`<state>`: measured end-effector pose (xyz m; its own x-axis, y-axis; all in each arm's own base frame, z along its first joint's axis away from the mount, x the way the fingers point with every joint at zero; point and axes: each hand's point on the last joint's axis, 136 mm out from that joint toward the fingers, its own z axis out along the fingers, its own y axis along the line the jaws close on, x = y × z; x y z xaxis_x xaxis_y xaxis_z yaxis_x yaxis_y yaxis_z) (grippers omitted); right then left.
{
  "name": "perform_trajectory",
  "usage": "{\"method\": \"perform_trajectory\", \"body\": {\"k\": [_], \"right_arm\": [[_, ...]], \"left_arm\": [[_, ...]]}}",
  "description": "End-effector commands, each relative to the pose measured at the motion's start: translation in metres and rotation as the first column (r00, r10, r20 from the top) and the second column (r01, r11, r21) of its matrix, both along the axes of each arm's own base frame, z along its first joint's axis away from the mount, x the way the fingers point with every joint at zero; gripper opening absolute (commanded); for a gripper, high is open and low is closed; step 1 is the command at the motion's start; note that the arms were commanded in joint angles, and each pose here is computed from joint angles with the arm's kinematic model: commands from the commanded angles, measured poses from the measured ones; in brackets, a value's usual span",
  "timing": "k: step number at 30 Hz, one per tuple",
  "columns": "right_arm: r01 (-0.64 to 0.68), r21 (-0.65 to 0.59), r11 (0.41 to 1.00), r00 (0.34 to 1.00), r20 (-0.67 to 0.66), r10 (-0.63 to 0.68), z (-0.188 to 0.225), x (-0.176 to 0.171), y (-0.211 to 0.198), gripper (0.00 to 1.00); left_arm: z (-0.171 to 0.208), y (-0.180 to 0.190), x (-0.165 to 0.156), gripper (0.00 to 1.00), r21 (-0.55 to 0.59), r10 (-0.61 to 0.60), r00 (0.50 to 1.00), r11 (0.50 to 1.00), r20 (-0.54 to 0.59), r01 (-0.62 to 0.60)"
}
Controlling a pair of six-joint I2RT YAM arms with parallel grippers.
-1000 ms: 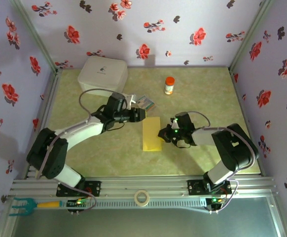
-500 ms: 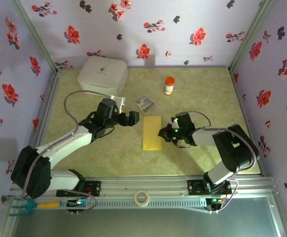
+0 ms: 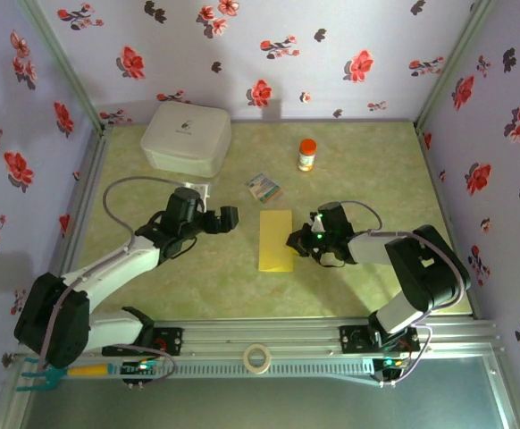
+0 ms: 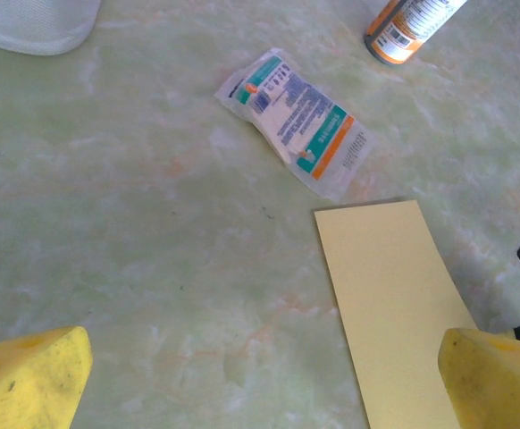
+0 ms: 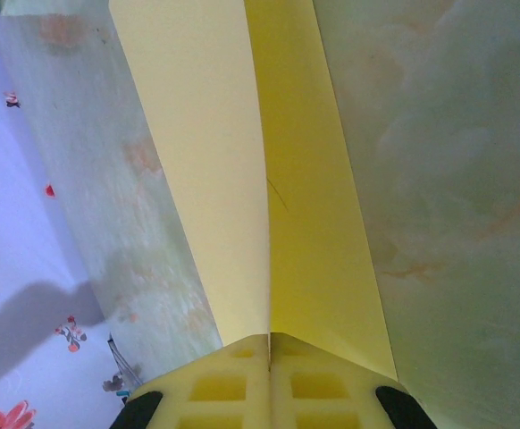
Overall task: Fold a paper plane with a square sheet of paper (pick it up from the middle)
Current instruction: Fold the triangle a second time at the center of the table.
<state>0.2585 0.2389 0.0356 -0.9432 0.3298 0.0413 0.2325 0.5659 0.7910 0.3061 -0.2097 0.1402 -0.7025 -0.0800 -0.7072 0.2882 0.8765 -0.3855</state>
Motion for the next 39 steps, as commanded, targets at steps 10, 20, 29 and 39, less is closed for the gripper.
{"method": "perform_trajectory", "body": {"k": [10, 20, 29, 39], "right_arm": [[-0.006, 0.01, 1.0, 1.0, -0.008, 0.006, 0.0, -0.003, -0.001, 0.09], [-0.025, 0.012, 1.0, 1.0, 0.009, 0.025, 0.007, -0.002, 0.0, 0.16], [-0.039, 0.015, 0.999, 0.999, 0.018, 0.039, 0.012, 0.004, 0.002, 0.11], [-0.027, 0.021, 0.999, 0.999, 0.017, 0.027, 0.013, 0.006, 0.002, 0.11]], "left_arm": [[0.009, -0.041, -0.039, 0.97, -0.07, -0.178, 0.983, 0.981, 0.046, 0.181], [-0.021, -0.092, -0.089, 0.8, 0.02, -0.374, 0.917, 0.927, 0.139, 0.375], [-0.049, -0.139, -0.122, 0.77, 0.381, -0.616, 0.755, 0.768, 0.225, 0.514], [-0.062, -0.166, -0.12, 0.83, 0.638, -0.686, 0.689, 0.644, 0.236, 0.422]]}}
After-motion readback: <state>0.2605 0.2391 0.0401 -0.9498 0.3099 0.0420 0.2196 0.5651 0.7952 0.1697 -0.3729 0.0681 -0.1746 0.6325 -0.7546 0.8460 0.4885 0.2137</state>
